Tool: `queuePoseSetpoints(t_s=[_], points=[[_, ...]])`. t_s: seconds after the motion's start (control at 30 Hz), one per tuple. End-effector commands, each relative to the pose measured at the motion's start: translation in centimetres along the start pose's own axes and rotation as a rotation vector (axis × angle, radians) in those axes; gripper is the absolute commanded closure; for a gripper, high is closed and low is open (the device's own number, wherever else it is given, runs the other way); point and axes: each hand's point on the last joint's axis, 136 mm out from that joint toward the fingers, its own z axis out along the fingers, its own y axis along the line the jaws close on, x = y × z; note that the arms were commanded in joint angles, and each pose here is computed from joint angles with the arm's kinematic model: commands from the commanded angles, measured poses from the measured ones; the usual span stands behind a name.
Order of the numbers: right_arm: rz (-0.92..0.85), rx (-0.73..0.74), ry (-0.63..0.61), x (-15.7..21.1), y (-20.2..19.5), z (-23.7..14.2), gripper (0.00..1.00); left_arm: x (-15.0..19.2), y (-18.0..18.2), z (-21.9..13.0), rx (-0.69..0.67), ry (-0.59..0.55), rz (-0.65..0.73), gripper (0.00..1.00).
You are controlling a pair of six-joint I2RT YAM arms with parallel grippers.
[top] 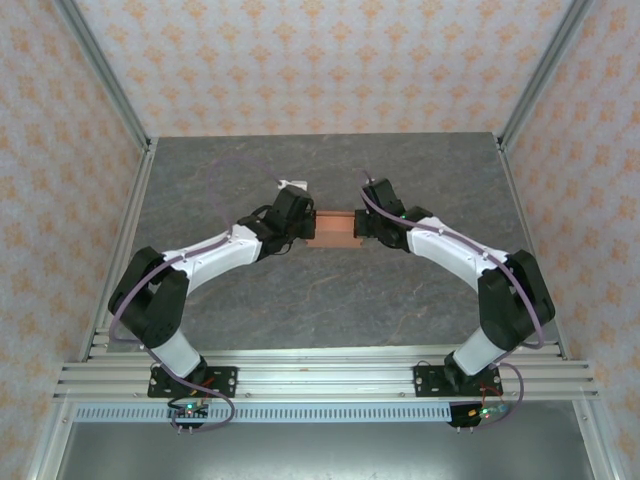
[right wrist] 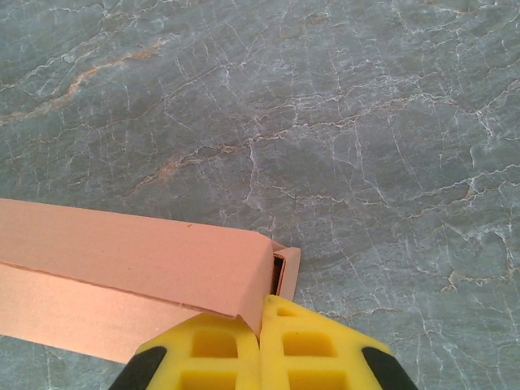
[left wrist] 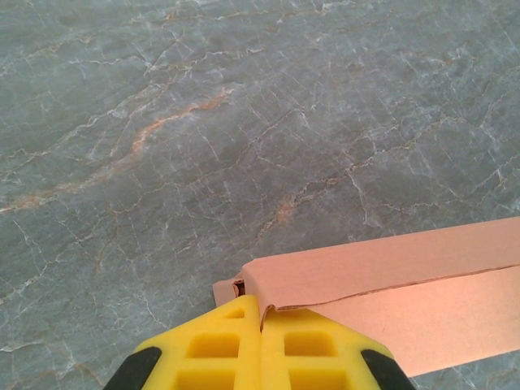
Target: Fold the paper box
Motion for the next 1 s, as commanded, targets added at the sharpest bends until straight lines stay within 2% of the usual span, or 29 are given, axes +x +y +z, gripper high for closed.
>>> queuePoseSetpoints(t_s=[0.0, 0.37, 0.63, 0.83, 0.97], points=[[-0.015, 0.036, 0.020, 1.6, -1.1, 0.2, 1.00, 1.9, 1.7, 0.2, -0.078, 0.013, -0.014, 1.00], [-0.032, -0.004, -0.018, 2.4, -1.0, 0.4, 0.96, 4.7, 2.4, 0.4, -0.088, -0.069, 0.019, 1.00], [-0.027, -0.006, -0.017, 2.7, -1.1, 0.8, 0.92, 5.9, 2.3, 1.1, -0.126, -0.067, 0.048, 1.00], [-0.036, -0.020, -0.030, 1.8, -0.7, -0.5, 0.88, 6.4, 3.0, 1.3, -0.162, -0.083, 0.068, 1.00], [-0.047, -0.043, -0.026, 1.5, -0.2, -1.2, 0.80, 6.1, 2.8, 1.1, -0.174, -0.093, 0.086, 1.00]])
